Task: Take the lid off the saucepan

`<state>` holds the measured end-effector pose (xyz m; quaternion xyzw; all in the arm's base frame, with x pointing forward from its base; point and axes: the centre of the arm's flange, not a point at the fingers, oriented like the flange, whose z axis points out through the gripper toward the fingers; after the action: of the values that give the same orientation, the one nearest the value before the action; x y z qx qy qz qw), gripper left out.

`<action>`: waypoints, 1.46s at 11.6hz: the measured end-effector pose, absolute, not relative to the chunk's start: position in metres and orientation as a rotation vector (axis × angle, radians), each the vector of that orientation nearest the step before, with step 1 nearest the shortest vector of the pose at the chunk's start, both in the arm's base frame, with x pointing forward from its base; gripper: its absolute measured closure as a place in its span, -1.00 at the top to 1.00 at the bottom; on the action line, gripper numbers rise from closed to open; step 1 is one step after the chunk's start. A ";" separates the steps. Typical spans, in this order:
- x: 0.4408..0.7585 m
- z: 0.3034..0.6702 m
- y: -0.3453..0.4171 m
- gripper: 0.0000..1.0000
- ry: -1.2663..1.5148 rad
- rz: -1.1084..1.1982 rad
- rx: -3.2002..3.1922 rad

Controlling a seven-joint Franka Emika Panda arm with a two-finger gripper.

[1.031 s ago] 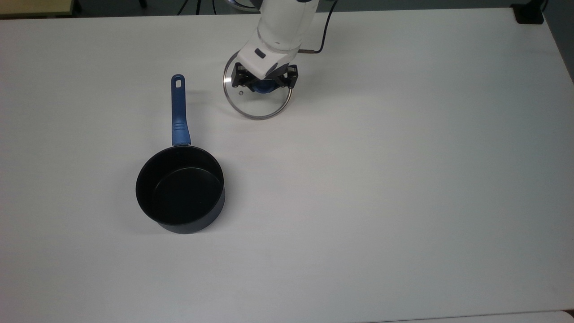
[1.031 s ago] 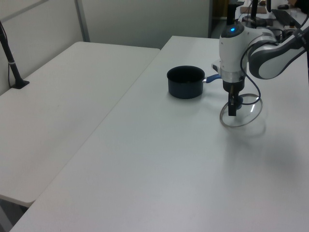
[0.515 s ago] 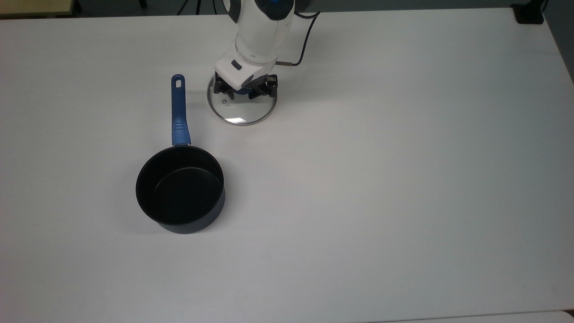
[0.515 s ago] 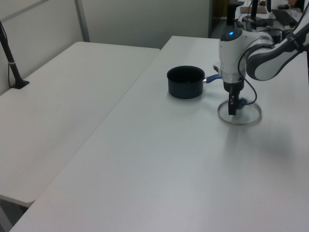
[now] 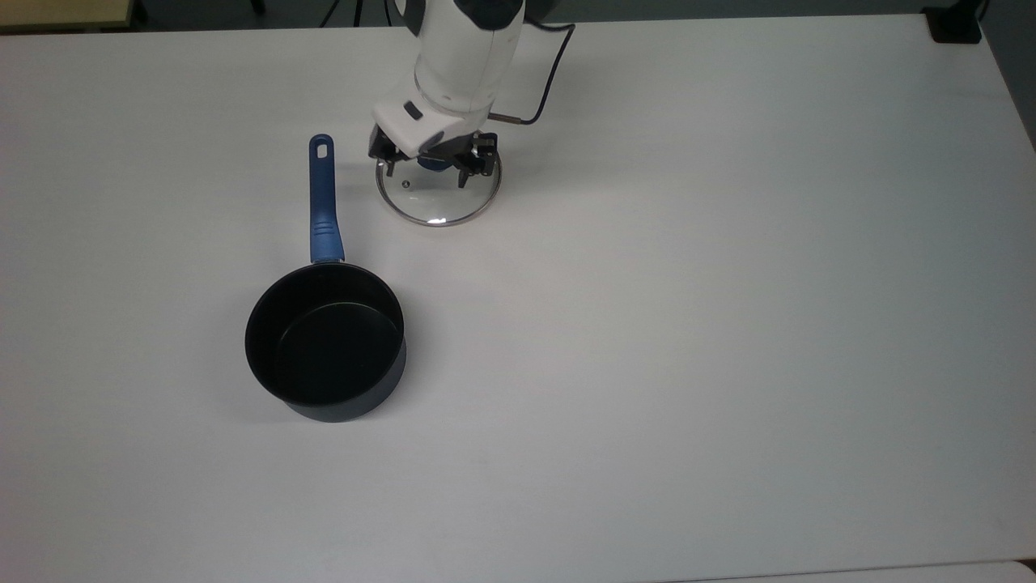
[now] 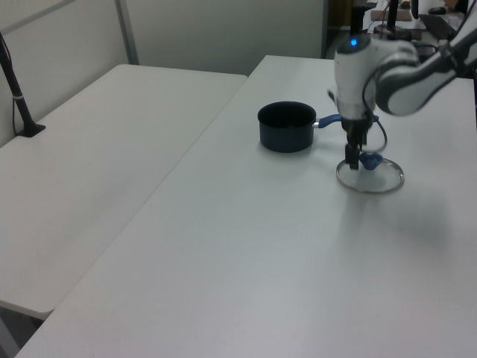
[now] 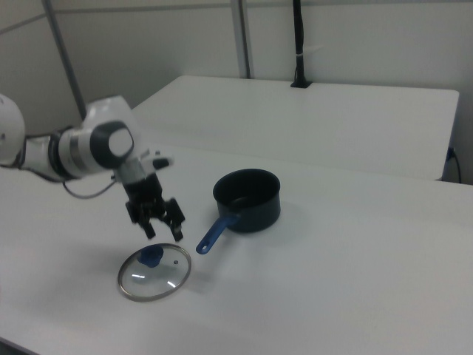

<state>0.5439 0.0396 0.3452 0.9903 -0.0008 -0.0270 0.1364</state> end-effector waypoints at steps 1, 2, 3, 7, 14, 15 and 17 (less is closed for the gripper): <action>0.556 0.384 0.039 1.00 -0.065 -0.061 2.872; 0.566 0.427 0.042 1.00 -0.118 -0.009 2.895; 0.569 0.470 0.044 1.00 -0.180 0.036 2.919; 0.544 0.586 0.042 1.00 -0.391 0.019 3.058; 0.545 0.609 0.008 1.00 -0.154 0.141 3.138; 0.548 0.610 0.006 1.00 -0.080 0.149 3.134; 0.554 0.611 0.001 1.00 -0.045 0.155 3.133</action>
<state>0.5542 0.0009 0.6107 0.9987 -0.0142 0.0494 0.0021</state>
